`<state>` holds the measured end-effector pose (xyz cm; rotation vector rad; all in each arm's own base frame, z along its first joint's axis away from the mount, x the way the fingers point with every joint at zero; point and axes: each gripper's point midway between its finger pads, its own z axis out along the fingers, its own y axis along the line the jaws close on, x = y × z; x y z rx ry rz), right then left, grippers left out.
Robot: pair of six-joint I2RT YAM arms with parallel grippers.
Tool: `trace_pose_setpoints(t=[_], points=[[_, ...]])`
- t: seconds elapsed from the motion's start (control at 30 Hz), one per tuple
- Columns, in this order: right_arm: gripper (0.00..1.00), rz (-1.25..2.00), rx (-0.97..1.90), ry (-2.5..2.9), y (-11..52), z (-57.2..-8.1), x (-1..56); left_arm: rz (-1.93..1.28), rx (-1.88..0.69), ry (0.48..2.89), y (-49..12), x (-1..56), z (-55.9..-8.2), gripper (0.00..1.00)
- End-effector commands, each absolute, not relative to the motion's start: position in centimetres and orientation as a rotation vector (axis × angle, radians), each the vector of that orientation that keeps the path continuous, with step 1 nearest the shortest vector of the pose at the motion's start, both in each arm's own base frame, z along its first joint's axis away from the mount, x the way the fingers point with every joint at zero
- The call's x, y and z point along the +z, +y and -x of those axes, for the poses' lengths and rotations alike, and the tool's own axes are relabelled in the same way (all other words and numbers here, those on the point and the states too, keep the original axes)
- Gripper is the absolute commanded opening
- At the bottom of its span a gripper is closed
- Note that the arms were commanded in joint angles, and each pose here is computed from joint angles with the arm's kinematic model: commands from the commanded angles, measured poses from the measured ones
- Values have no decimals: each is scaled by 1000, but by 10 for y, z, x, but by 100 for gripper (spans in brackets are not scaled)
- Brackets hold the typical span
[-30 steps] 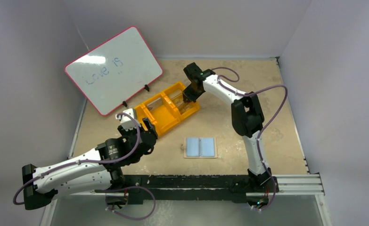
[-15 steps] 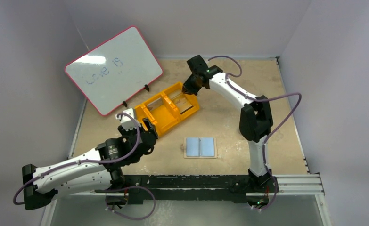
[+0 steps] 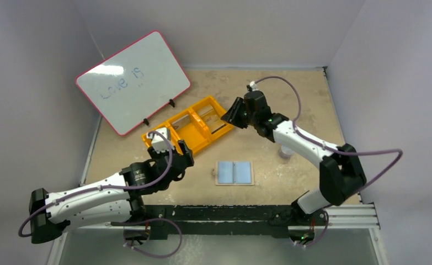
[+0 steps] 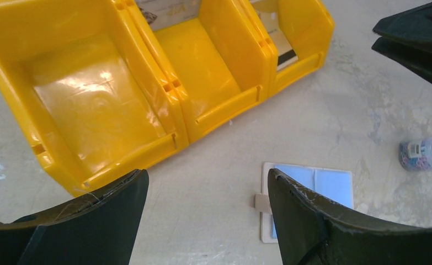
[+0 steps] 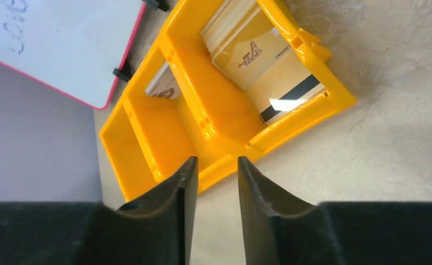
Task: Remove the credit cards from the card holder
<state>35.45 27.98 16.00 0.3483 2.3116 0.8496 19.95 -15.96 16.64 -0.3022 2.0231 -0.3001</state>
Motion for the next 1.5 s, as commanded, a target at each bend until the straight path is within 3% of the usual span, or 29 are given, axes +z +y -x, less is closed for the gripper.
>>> trace_pose_setpoints(t=[0.0,0.17,0.33,0.6,0.73,1.0,1.2,1.3,1.33,1.47], points=[[40,-203,828,2187,257,-334,177,219,-445,2055,-199,158,-200,79],[48,-245,777,2278,221,-281,135,132,-510,2157,-239,129,-197,79],[49,-335,782,2331,198,-241,102,71,-554,2234,-272,103,-195,78],[52,-323,721,2352,184,-230,87,32,-564,2289,-299,85,-197,76],[56,-248,650,2192,173,-250,128,121,-520,2201,-290,108,-213,77],[68,-126,445,1642,129,-286,293,199,-159,1970,-236,186,-253,80],[99,-159,250,1485,86,-281,367,421,74,1912,-136,236,-296,82],[100,-173,121,1482,70,-287,378,607,75,1806,-69,273,-299,89],[100,-239,-15,1572,51,-298,376,706,87,1677,-32,312,-278,91],[100,-143,172,1606,66,-302,412,755,100,1619,-8,328,-254,91]])
